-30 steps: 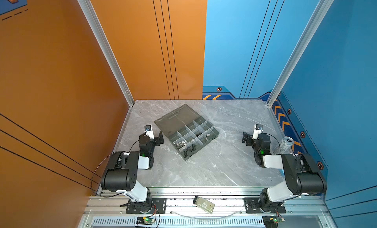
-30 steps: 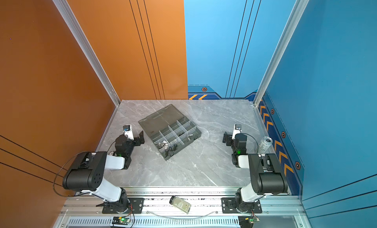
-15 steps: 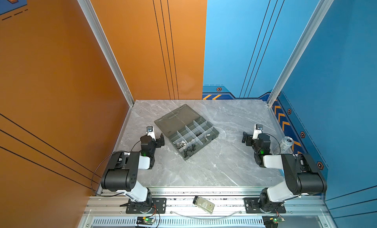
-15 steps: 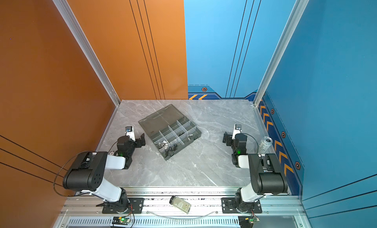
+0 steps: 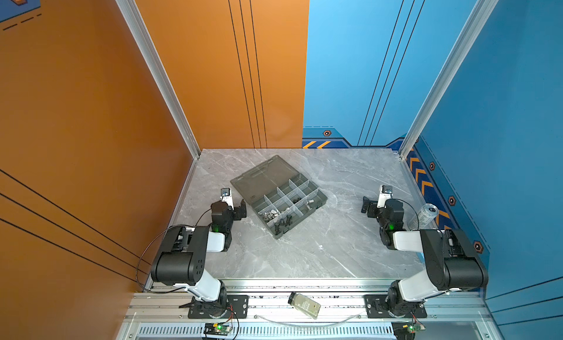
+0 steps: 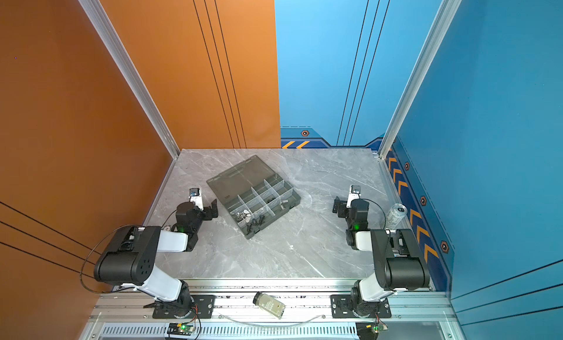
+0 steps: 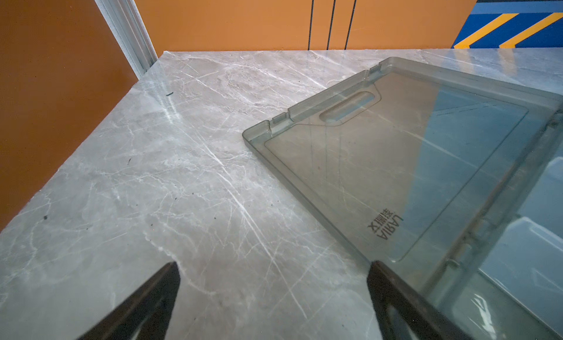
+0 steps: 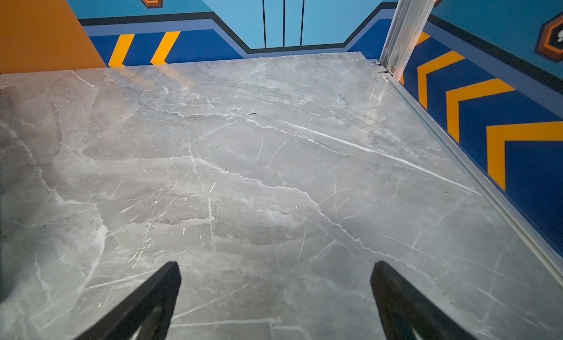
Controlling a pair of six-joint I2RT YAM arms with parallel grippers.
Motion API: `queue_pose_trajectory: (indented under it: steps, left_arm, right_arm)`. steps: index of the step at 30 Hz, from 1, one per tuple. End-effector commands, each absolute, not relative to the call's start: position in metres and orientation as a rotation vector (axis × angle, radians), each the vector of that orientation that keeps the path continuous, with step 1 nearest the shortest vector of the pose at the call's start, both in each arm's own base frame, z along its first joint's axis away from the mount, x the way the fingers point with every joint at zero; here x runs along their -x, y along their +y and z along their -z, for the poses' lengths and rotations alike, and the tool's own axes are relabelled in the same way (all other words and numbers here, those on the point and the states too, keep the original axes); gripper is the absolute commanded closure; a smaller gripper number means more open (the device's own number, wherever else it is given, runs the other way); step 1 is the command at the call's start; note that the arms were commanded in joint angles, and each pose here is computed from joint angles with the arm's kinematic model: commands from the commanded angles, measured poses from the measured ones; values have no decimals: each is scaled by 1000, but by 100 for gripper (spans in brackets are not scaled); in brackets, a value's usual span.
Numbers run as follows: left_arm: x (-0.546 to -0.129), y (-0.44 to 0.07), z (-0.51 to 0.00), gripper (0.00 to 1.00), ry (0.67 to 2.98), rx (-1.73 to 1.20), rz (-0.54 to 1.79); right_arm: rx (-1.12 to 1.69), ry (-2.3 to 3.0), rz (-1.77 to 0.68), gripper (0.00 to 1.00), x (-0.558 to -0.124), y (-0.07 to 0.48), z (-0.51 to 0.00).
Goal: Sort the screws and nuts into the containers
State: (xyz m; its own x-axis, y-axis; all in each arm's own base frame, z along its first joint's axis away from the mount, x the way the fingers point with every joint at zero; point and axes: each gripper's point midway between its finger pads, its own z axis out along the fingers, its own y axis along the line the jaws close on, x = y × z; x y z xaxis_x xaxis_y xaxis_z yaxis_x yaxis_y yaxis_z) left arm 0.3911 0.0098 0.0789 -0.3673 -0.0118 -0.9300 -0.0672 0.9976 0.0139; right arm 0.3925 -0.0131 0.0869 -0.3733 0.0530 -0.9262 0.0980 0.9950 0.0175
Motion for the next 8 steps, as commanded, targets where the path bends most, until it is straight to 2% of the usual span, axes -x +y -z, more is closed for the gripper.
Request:
queue_pose_trajectory:
  steps: [1,8]
  left_arm:
    - [-397,12,-88,2,1927,53,-85]
    - [-396,11,-88,2,1927,51,-93]
  right_arm:
    - [-113,1937,57,0,-394,-14,-90]
    - [-114,1937,58,0,-394,-14,-90]
